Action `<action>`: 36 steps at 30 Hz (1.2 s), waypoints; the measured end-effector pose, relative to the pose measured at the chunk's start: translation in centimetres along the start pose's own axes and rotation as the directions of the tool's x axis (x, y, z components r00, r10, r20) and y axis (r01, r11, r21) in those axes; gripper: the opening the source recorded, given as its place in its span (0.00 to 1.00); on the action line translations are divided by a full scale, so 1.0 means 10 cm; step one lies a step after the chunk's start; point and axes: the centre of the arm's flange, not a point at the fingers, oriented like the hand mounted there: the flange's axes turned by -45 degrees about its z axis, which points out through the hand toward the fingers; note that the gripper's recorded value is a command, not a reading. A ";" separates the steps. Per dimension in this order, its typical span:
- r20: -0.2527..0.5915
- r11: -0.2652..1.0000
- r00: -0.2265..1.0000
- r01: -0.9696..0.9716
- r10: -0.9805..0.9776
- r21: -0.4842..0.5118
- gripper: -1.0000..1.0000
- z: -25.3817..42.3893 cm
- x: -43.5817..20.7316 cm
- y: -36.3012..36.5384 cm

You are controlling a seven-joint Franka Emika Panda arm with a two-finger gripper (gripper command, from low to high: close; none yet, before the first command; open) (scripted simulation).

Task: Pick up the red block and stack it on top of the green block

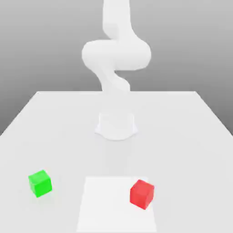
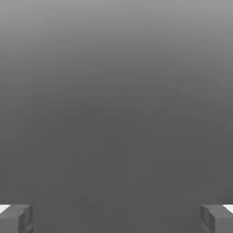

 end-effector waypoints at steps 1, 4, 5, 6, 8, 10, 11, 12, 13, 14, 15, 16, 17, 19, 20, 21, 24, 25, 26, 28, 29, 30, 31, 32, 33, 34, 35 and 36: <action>0.039 0.999 0.999 -0.032 0.032 0.007 0.50 0.26 -0.05 -0.02; 0.148 0.993 0.982 -0.120 0.117 0.007 0.50 0.97 -0.26 -0.09; 0.183 0.989 0.973 -0.146 0.144 0.001 0.50 1.19 -0.35 -0.11; 0.217 0.985 0.961 -0.172 0.170 -0.008 0.50 1.40 -0.45 -0.14; 0.282 0.975 0.934 -0.220 0.221 -0.035 0.50 1.80 -0.68 -0.19; 0.342 0.962 0.900 -0.263 0.271 -0.071 0.50 2.17 -0.95 -0.24; 0.369 0.955 0.881 -0.282 0.295 -0.092 0.50 2.35 -1.10 -0.26; 0.394 0.947 0.862 -0.298 0.319 -0.116 0.50 2.51 -1.25 -0.29; 0.418 0.939 0.841 -0.313 0.344 -0.142 0.50 2.67 -1.41 -0.30; 0.439 0.930 0.820 -0.326 0.368 -0.170 0.50 2.81 -1.58 -0.32; 0.458 0.920 0.798 -0.337 0.392 -0.200 0.50 2.95 -1.75 -0.33; 0.475 0.909 0.776 -0.346 0.416 -0.231 0.50 3.07 -1.93 -0.34; 0.489 0.898 0.754 -0.353 0.439 -0.263 0.50 3.19 -2.11 -0.35; 0.511 0.874 0.711 -0.358 0.483 -0.328 0.50 3.39 -2.49 -0.35; 0.518 0.861 0.690 -0.358 0.505 -0.362 0.50 3.47 -2.68 -0.35; 0.520 0.852 0.679 -0.360 0.519 -0.381 0.50 3.56 -2.80 -0.33; 0.521 0.845 0.670 -0.359 0.529 -0.396 0.50 3.80 -3.04 -0.30; 0.521 0.845 0.670 -0.359 0.529 -0.397 0.50 3.88 -3.12 -0.29; 0.522 0.845 0.669 -0.360 0.530 -0.397 0.50 3.96 -3.19 -0.28; 0.522 0.844 0.668 -0.360 0.530 -0.397 0.00 4.02 -3.25 -0.27; 0.522 0.844 0.668 -0.360 0.530 -0.397 0.00 4.02 -3.25 -0.27; 0.521 0.844 0.669 -0.361 0.530 -0.397 0.00 4.02 -3.25 -0.27; 0.521 0.844 0.669 -0.361 0.530 -0.396 0.00 4.02 -3.25 -0.28; 0.520 0.844 0.669 -0.361 0.530 -0.396 0.00 4.02 -3.25 -0.28; 0.521 0.844 0.669 -0.361 0.531 -0.396 0.00 4.05 -3.28 -0.27; 0.521 0.844 0.669 -0.361 0.530 -0.396 0.00 4.03 -3.26 -0.27; 0.521 0.844 0.669 -0.360 0.530 -0.397 0.00 3.98 -3.21 -0.28; 0.520 0.844 0.670 -0.360 0.530 -0.397 0.00 3.91 -3.15 -0.29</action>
